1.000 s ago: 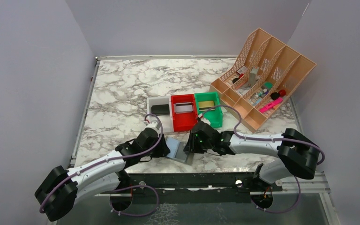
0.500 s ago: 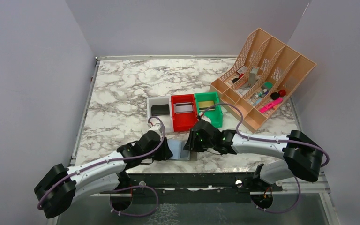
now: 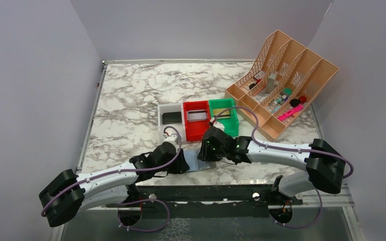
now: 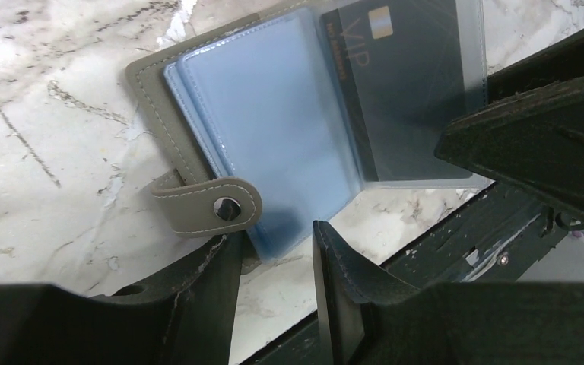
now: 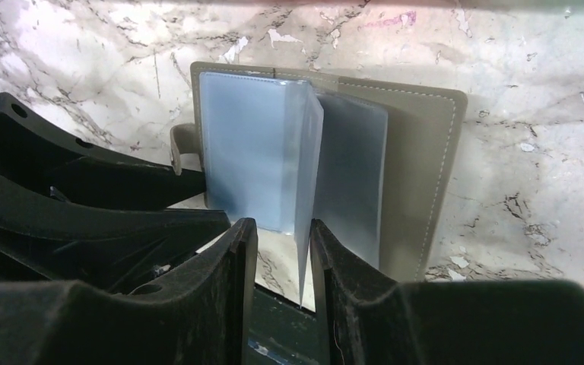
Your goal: Take the credit cards out of the card holder
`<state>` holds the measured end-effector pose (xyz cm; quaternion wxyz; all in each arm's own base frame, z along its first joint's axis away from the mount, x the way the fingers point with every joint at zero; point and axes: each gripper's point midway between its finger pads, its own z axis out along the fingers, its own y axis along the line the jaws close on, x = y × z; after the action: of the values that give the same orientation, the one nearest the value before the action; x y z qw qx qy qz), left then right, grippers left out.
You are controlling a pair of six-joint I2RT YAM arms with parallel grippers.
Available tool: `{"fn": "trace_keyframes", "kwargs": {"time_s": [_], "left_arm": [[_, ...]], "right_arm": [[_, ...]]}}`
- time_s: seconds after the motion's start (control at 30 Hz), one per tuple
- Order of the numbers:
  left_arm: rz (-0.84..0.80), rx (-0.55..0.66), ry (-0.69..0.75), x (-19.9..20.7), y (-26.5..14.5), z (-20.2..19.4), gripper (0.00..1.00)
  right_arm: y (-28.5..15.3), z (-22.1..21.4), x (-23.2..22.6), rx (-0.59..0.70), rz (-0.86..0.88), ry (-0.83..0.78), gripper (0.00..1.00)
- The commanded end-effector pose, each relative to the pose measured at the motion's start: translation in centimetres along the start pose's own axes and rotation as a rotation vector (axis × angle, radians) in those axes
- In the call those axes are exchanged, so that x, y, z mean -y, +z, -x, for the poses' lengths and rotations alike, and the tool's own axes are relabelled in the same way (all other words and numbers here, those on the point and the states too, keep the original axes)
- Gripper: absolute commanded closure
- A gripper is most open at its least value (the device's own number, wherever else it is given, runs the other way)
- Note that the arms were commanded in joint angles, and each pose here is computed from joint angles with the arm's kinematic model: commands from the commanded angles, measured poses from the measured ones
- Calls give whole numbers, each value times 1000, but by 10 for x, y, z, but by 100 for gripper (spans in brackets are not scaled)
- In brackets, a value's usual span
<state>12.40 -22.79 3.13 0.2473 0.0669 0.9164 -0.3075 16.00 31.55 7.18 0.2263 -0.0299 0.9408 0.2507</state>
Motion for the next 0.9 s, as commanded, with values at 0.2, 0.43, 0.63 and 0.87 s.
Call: {"fn": "trace_keyframes", "kwargs": {"time_s": [0.2,0.43,0.63,0.87], "left_arm": [[-23,54,-1,16,-3,10,58],[53,144,-49,2,-19,25,58],[51,234,-100,0,-36,39,58],[-3,266,-78,13,-47,49,53]], "right_arm": [[5,-9,-45,-37,184,-72,62],[5,-7,-36,-16,152,-55,61],[4,-7,-42,-12,186,-47,61],[4,0,-24,34,103,-21,61]]}}
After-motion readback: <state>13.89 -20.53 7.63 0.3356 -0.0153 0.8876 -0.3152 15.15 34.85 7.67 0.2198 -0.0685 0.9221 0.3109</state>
